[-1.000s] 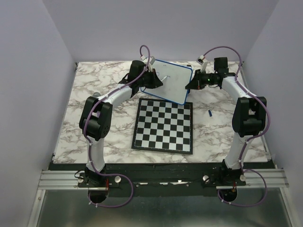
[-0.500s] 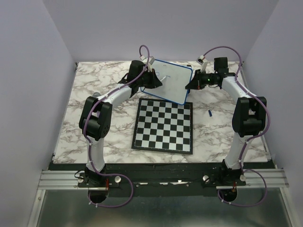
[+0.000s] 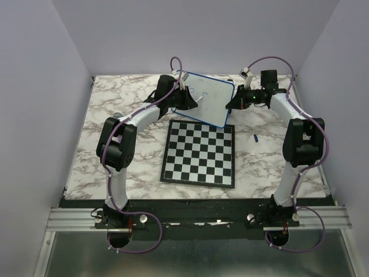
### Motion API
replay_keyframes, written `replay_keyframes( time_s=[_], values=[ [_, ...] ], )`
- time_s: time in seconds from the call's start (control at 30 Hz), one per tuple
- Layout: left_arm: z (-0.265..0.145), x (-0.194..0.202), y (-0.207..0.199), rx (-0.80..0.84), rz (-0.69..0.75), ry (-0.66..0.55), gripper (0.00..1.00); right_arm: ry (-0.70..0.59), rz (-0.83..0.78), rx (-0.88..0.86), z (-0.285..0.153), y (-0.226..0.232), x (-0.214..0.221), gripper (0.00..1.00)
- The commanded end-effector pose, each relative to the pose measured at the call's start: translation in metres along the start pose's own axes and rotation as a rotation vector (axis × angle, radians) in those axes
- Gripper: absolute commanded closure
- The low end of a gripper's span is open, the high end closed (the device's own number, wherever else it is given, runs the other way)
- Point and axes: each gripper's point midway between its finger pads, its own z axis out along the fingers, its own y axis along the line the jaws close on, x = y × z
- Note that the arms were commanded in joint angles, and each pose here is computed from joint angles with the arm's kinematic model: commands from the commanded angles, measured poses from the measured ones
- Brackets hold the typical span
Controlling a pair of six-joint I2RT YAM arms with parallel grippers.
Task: Write a sentence on the whiteboard
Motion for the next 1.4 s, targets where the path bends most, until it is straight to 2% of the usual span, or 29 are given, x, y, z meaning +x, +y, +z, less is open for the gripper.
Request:
replay_keyframes(
  time_s=[0.0,0.87,1.37],
  values=[
    [0.003,0.024,0.007,0.008,-0.018,0.066,1.00,-0.010,-0.039,-0.031,0.001,0.007,-0.009,1.00],
    [0.001,0.044,0.012,0.003,-0.012,0.142,1.00,-0.010,-0.039,-0.035,0.001,0.009,-0.009,1.00],
    [-0.009,0.028,0.024,-0.046,-0.024,0.096,1.00,-0.011,-0.037,-0.032,0.001,0.008,-0.009,1.00]
  ],
)
